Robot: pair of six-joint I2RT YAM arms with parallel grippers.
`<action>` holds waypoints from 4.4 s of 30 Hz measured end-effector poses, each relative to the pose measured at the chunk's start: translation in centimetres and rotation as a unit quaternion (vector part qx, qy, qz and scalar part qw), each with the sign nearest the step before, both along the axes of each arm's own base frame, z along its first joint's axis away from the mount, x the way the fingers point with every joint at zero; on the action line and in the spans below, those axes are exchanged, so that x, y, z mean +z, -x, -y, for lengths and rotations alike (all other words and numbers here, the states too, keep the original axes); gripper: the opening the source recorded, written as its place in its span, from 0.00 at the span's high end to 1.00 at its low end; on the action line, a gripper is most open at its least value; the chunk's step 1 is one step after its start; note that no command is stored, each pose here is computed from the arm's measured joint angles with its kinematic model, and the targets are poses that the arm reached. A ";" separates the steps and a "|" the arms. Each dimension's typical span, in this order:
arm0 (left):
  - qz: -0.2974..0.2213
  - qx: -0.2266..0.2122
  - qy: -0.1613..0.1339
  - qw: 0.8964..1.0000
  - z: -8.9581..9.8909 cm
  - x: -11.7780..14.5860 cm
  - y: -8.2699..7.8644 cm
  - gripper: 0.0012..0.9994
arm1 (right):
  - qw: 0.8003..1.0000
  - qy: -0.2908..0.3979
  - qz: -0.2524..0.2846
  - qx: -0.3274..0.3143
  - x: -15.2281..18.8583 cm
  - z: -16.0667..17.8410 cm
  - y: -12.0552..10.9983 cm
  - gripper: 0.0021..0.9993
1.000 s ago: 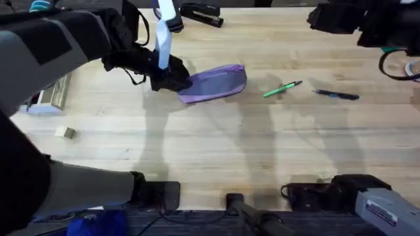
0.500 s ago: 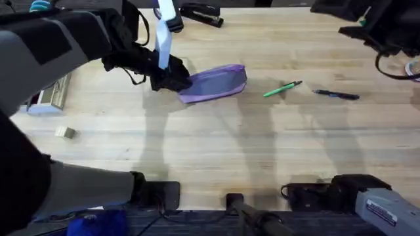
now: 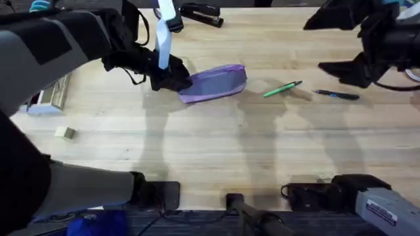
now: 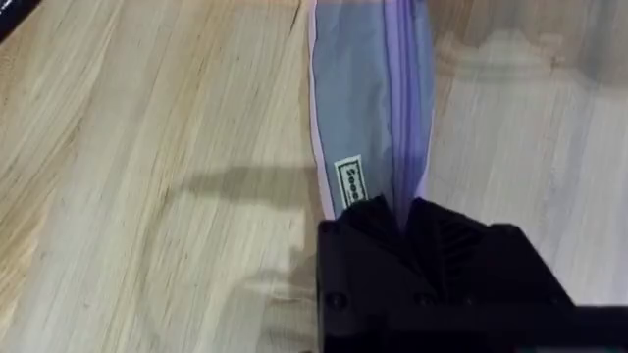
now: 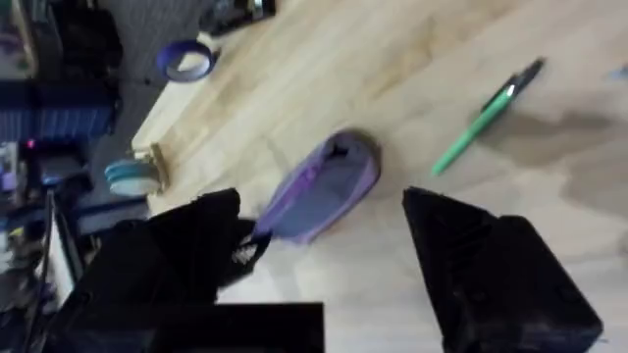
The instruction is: Unzip the bag, pick up the pens from the table one at a time and place them inside, then zip the bag closed.
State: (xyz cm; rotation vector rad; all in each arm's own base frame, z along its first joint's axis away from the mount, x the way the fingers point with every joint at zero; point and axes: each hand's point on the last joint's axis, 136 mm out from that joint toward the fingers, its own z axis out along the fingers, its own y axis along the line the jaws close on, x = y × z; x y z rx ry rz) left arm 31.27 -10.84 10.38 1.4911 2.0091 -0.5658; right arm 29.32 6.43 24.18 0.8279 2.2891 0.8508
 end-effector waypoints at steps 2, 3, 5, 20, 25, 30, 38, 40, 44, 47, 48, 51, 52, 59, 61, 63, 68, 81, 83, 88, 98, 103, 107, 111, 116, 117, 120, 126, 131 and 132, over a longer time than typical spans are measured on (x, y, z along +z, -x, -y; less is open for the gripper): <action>0.000 0.000 0.000 1.000 0.0 0.0 0.0 0.96 | 1.000 -0.021 -0.015 0.010 -0.3 -0.7 0.4 0.00; 0.000 0.000 0.000 1.000 0.0 0.0 0.0 0.96 | 0.999 -0.031 -0.020 0.011 -0.2 -1.0 0.5 0.00; 0.003 0.000 0.000 1.000 0.0 0.0 -0.1 0.96 | 0.998 -0.055 -0.033 0.008 -0.2 -1.6 0.7 0.00; 0.006 0.000 0.000 1.000 0.0 0.1 -0.2 0.96 | 0.990 -0.108 -0.093 0.001 -0.5 -7.0 2.6 0.00; 0.006 0.000 0.000 1.000 0.0 0.1 -0.2 0.96 | 0.991 -0.103 -0.081 -0.006 -0.2 -8.4 2.5 0.00; 0.006 0.000 0.000 1.000 0.0 0.1 -0.3 0.96 | 0.993 -0.101 -0.065 -0.008 0.2 -9.6 2.1 0.00; 0.007 0.000 0.000 1.000 0.0 0.1 -0.3 0.96 | 0.992 -0.092 -0.088 -0.014 -1.8 -11.0 0.7 0.00; 0.007 0.000 0.000 1.000 0.0 0.1 -0.3 0.96 | 0.991 -0.091 -0.095 -0.018 -2.3 -11.2 0.3 0.00; 0.006 0.000 0.000 1.000 0.0 0.1 -0.3 0.96 | 0.990 -0.088 -0.105 -0.022 -3.3 -11.5 -0.4 0.00; 0.006 0.000 0.000 1.000 0.0 0.1 -0.3 0.96 | 0.990 -0.086 -0.112 -0.024 -4.0 -11.8 -0.9 0.00; 0.006 0.000 0.000 1.000 0.0 0.1 -0.3 0.96 | 0.990 -0.086 -0.113 -0.025 -4.2 -11.9 -1.1 0.00; 0.006 0.000 0.000 1.000 0.0 0.1 -0.3 0.96 | 0.989 -0.084 -0.122 -0.028 -5.2 -12.2 -1.7 0.00; 0.006 0.000 0.000 1.000 0.0 0.1 -0.3 0.96 | 0.988 -0.083 -0.124 -0.028 -5.5 -12.3 -2.0 0.00; 0.006 0.000 0.000 1.000 0.0 0.1 -0.3 0.96 | 0.987 -0.090 -0.128 -0.036 -7.2 -13.3 -3.9 0.00; 0.006 0.000 0.000 1.000 0.0 0.1 -0.3 0.96 | 0.987 -0.089 -0.132 -0.037 -7.7 -13.5 -4.3 0.00; 0.006 0.000 0.000 1.000 0.0 0.1 -0.3 0.96 | 0.985 -0.086 -0.142 -0.041 -8.5 -13.5 -4.4 0.00; 0.006 0.000 0.000 1.000 0.0 0.1 -0.3 0.96 | 0.983 -0.079 -0.160 -0.047 -10.4 -13.8 -4.9 0.00; 0.006 0.000 0.000 1.000 0.0 0.1 -0.3 0.96 | 0.981 -0.090 -0.165 -0.052 -12.7 -15.2 -6.6 0.02; 0.006 0.000 0.000 1.000 0.0 0.1 -0.3 0.96 | 0.980 -0.089 -0.168 -0.052 -12.9 -15.3 -6.6 0.09; 0.007 0.001 -0.001 1.000 0.0 0.1 -0.3 0.96 | 0.980 -0.089 -0.170 -0.053 -13.0 -15.4 -6.5 0.38; 0.007 0.001 -0.001 1.000 0.0 0.1 -0.3 0.96 | 0.980 -0.088 -0.171 -0.053 -13.1 -15.3 -6.5 0.80; 0.007 0.001 -0.001 1.000 0.0 0.1 -0.3 0.96 | 0.980 -0.088 -0.172 -0.053 -13.1 -15.3 -6.4 0.96; 0.007 0.001 -0.001 1.000 0.0 0.1 -0.3 0.96 | 0.980 -0.088 -0.172 -0.053 -13.1 -15.3 -6.4 0.96; 0.007 0.001 -0.001 1.000 0.0 0.1 -0.3 0.96 | 0.979 -0.090 -0.174 -0.051 -13.1 -15.4 -6.4 0.97; 0.007 0.001 -0.002 1.000 0.0 0.0 -0.3 0.96 | 0.980 -0.094 -0.172 -0.046 -13.0 -15.6 -6.4 0.97; 0.007 0.001 -0.002 1.000 -0.1 0.0 -0.3 0.96 | 0.980 -0.095 -0.171 -0.044 -12.9 -15.7 -6.4 0.97; 0.007 0.002 -0.002 1.000 -0.1 0.0 -0.3 0.96 | 0.980 -0.102 -0.167 -0.040 -12.6 -15.9 -6.6 0.97; 0.007 0.002 -0.002 1.000 -0.2 0.0 -0.3 0.96 | 0.980 -0.106 -0.166 -0.036 -12.5 -15.8 -6.7 0.97; 0.007 0.002 -0.002 1.000 -0.1 0.0 -0.3 0.96 | 0.980 -0.109 -0.161 -0.028 -11.8 -15.8 -6.5 0.97; 0.007 0.002 -0.001 1.000 -0.1 0.0 -0.3 0.96 | 0.981 -0.111 -0.159 -0.027 -11.6 -15.8 -6.5 0.97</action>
